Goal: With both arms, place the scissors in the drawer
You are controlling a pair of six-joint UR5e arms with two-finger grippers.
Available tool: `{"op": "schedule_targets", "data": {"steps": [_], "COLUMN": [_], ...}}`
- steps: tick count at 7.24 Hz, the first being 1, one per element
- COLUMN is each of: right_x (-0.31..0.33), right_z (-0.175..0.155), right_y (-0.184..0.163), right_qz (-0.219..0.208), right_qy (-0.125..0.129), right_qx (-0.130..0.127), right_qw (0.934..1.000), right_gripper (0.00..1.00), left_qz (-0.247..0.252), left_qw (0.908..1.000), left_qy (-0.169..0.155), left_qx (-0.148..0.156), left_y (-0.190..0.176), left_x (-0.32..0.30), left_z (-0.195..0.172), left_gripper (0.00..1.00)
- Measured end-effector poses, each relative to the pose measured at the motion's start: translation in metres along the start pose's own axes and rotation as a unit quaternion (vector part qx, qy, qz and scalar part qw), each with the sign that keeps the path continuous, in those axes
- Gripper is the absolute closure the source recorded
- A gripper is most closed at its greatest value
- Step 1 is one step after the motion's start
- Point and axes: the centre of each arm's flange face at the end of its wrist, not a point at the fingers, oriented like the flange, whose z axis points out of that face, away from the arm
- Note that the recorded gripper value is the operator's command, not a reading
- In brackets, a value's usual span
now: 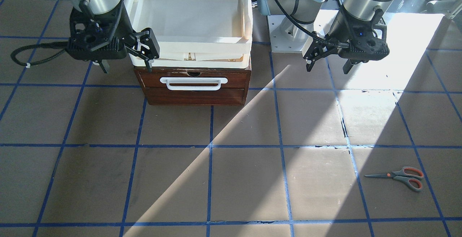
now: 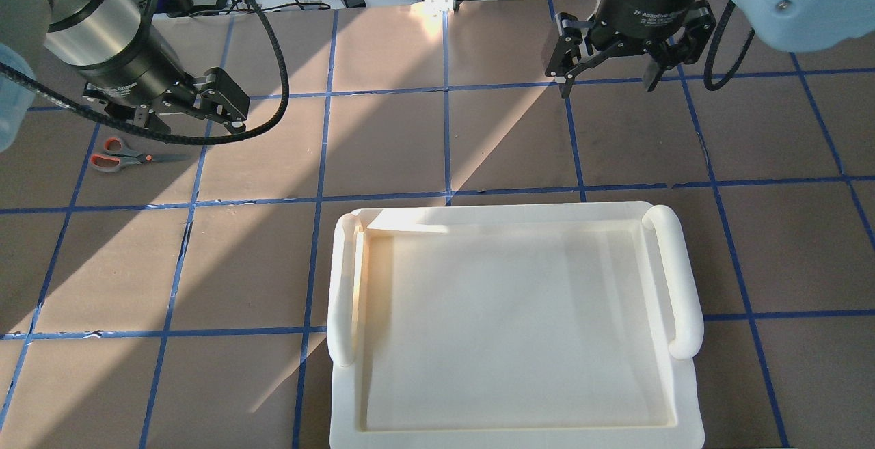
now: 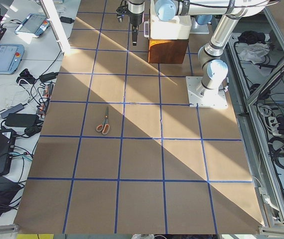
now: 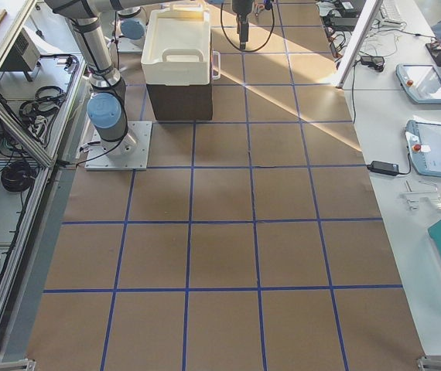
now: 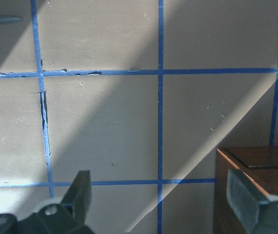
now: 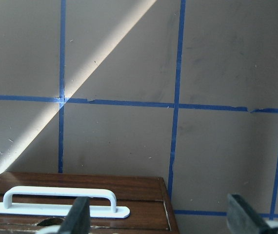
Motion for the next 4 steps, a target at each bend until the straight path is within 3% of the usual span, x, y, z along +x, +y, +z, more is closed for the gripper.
{"op": "schedule_targets", "data": {"steps": [1,2,4], "right_x": [-0.018,-0.040,-0.070], "right_z": [0.026,0.051,0.098], "right_y": [-0.017,-0.026,-0.019], "right_qz": [-0.063,-0.133,-0.278], "right_qy": [-0.003,-0.005,-0.012], "right_qx": [-0.002,-0.009,-0.040], "right_qw": [0.9980,0.9910,0.9597], "right_gripper": [0.00,0.00,0.00], "left_qz": [0.024,0.049,0.120], "left_qw": [0.9997,0.9988,0.9928], "left_qy": [-0.001,-0.001,-0.002], "left_qx": [0.001,0.001,-0.003], "left_y": [-0.002,-0.004,-0.005], "left_x": [-0.013,-0.032,-0.085], "left_z": [-0.002,-0.003,0.000], "left_gripper": [0.00,0.00,0.00]}}
